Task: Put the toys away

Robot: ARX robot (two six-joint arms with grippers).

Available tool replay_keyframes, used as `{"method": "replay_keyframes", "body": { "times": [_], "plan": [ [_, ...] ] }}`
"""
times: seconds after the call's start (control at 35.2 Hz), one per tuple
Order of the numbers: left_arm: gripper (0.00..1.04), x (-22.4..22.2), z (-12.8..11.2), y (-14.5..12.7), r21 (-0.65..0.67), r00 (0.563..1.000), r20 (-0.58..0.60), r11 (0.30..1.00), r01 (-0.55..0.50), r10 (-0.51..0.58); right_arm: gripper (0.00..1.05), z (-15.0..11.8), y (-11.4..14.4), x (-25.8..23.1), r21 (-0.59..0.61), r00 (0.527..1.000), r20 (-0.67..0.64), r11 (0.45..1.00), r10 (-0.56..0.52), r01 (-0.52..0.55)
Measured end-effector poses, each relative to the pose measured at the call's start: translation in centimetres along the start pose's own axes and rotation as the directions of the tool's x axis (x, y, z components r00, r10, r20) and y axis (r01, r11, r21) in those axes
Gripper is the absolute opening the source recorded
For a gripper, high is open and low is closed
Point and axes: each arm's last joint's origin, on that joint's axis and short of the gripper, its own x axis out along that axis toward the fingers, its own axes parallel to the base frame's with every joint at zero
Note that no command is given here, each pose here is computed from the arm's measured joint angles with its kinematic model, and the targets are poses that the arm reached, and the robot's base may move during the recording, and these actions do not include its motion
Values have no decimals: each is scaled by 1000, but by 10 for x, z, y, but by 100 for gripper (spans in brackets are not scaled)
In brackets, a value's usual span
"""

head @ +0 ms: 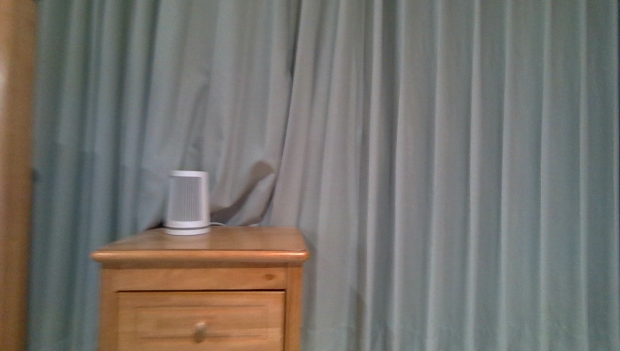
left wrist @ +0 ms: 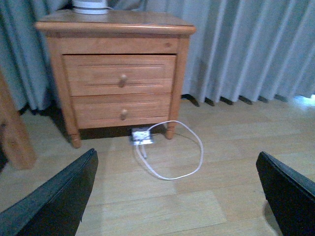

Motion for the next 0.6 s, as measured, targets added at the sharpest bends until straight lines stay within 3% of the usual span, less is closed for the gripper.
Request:
{"method": "replay_keyframes", "body": {
  "times": [0.6],
  "plan": [
    [98,0,0,0,0,1000,-1,1000,6,-6,14,0,0,0,0,1000,2,1000,-11,11]
  ]
}}
